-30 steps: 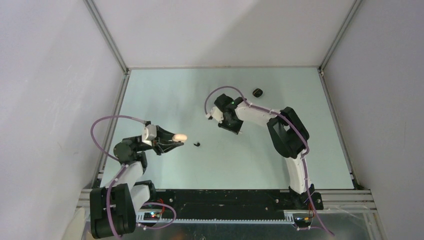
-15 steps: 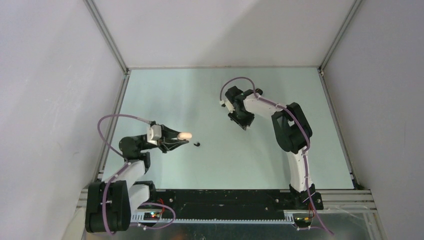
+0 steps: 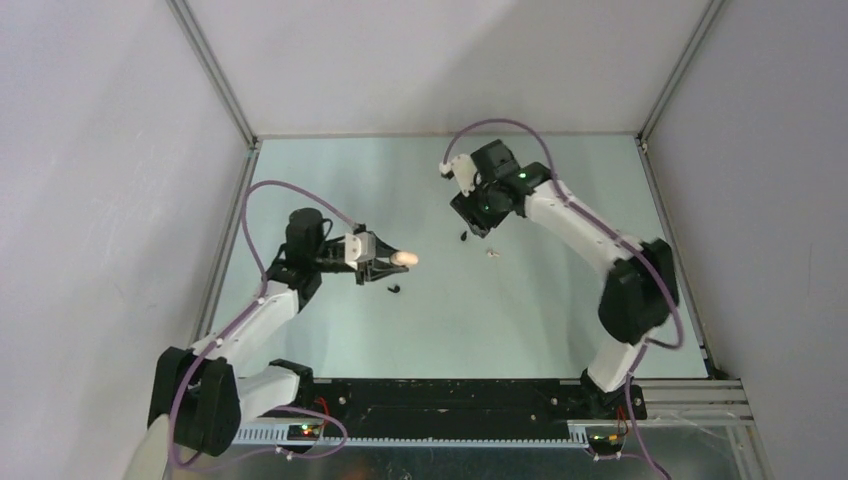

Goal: Insert the wireless bluetooth earbuds into the charging case
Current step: Open the charging case.

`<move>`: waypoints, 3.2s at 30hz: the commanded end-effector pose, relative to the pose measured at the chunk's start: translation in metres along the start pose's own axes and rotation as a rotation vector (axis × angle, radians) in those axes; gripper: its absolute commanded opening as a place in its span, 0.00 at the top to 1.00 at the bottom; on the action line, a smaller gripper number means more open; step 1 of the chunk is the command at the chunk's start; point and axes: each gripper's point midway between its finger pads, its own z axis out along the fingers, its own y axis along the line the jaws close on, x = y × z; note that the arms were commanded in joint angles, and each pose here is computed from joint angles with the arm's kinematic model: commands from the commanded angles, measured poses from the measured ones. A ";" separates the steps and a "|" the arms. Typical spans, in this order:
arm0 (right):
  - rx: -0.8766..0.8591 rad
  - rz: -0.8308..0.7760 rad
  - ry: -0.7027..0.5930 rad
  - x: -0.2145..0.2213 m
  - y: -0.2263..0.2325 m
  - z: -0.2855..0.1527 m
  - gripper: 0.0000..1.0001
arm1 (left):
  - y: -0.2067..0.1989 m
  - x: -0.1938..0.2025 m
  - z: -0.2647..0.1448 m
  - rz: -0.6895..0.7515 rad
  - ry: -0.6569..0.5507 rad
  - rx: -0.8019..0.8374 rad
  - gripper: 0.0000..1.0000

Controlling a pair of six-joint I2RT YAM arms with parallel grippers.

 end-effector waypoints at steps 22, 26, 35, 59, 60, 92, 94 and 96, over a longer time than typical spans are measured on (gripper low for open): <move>-0.626 -0.336 -0.408 -0.027 0.192 -0.085 0.19 | -0.075 0.023 0.036 -0.226 0.088 0.339 1.00; -0.627 -0.337 -0.402 -0.026 0.193 -0.082 0.17 | -0.076 0.024 0.035 -0.224 0.092 0.342 1.00; -0.492 -0.274 -0.395 -0.037 0.174 -0.057 0.14 | -0.083 0.022 0.032 -0.217 0.092 0.380 1.00; -0.530 -0.266 -0.353 -0.031 0.186 -0.044 0.13 | -0.086 0.019 0.029 -0.194 0.088 0.390 1.00; -0.516 -0.269 -0.353 -0.031 0.183 -0.043 0.13 | -0.086 0.019 0.028 -0.190 0.089 0.395 1.00; -0.666 -0.260 -0.430 -0.032 0.186 -0.093 0.13 | -0.094 0.017 0.024 -0.240 0.092 0.466 1.00; -0.717 -0.255 -0.406 -0.028 0.197 -0.089 0.13 | -0.093 0.015 0.024 -0.261 0.085 0.469 1.00; -0.755 -0.243 -0.395 -0.027 0.204 -0.088 0.13 | -0.093 0.014 0.023 -0.274 0.077 0.476 1.00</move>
